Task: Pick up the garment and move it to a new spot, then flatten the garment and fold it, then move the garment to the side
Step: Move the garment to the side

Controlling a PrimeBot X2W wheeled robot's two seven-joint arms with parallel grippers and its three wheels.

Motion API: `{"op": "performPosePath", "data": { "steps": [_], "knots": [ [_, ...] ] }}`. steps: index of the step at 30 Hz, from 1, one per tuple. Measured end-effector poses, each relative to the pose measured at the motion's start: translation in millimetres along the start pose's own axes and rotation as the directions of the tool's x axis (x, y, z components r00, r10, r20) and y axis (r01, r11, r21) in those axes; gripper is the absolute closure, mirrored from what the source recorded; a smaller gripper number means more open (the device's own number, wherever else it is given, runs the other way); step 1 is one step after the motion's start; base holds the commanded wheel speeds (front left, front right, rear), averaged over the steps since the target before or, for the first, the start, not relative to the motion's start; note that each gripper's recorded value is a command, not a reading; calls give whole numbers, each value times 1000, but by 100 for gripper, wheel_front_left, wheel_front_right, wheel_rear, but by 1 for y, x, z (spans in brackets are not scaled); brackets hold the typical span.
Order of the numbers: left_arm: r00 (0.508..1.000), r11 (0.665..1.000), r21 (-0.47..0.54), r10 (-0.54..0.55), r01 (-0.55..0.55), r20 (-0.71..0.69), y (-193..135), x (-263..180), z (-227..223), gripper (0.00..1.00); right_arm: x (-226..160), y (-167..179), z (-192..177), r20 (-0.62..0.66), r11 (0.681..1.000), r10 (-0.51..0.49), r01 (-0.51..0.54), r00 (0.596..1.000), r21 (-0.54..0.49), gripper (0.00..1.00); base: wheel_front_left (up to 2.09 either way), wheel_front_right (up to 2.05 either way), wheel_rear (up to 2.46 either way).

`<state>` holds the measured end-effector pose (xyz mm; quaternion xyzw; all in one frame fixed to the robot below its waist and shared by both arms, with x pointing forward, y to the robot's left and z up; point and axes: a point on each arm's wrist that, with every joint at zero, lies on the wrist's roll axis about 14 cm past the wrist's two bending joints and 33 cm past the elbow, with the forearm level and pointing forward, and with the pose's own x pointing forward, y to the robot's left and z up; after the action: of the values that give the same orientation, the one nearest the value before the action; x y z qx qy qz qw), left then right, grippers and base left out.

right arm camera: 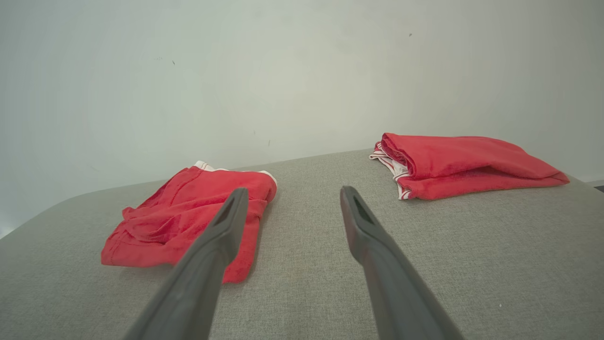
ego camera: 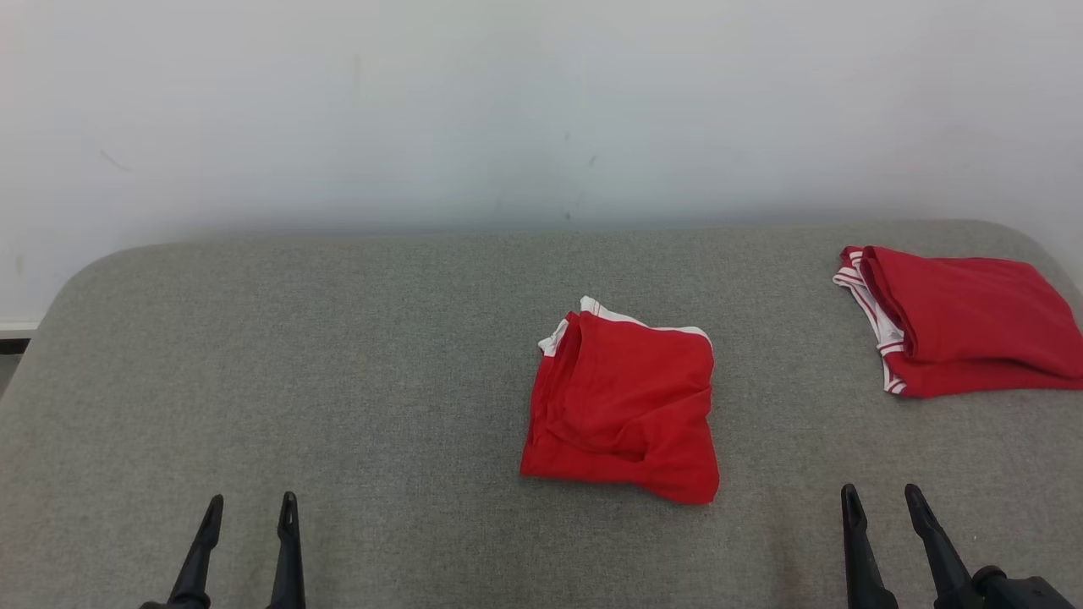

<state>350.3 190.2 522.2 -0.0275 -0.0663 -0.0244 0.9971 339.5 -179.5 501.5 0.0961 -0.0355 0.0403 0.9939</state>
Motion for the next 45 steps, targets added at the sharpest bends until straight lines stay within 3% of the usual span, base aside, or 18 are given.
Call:
{"op": "performPosePath", "data": {
  "steps": [15,27,35,45],
  "knots": [
    [1000,1000,0,11,-11,2,3,-1,1,0,2,-2,-3,-10,1000,-4,4,1000,3,0,0,0,0],
    [1000,1000,-10,26,-26,-3,6,-1,-1,0,72,15,2,-83,995,83,-87,993,-46,0,0,0,0],
    [999,999,-23,43,-43,-14,10,5,-5,0,118,37,-24,-221,988,130,-145,967,-55,0,0,0,0],
    [996,997,-26,76,-77,-47,20,12,-15,0,145,43,-74,-373,990,118,-138,920,-27,0,0,0,0]
  ]
}}
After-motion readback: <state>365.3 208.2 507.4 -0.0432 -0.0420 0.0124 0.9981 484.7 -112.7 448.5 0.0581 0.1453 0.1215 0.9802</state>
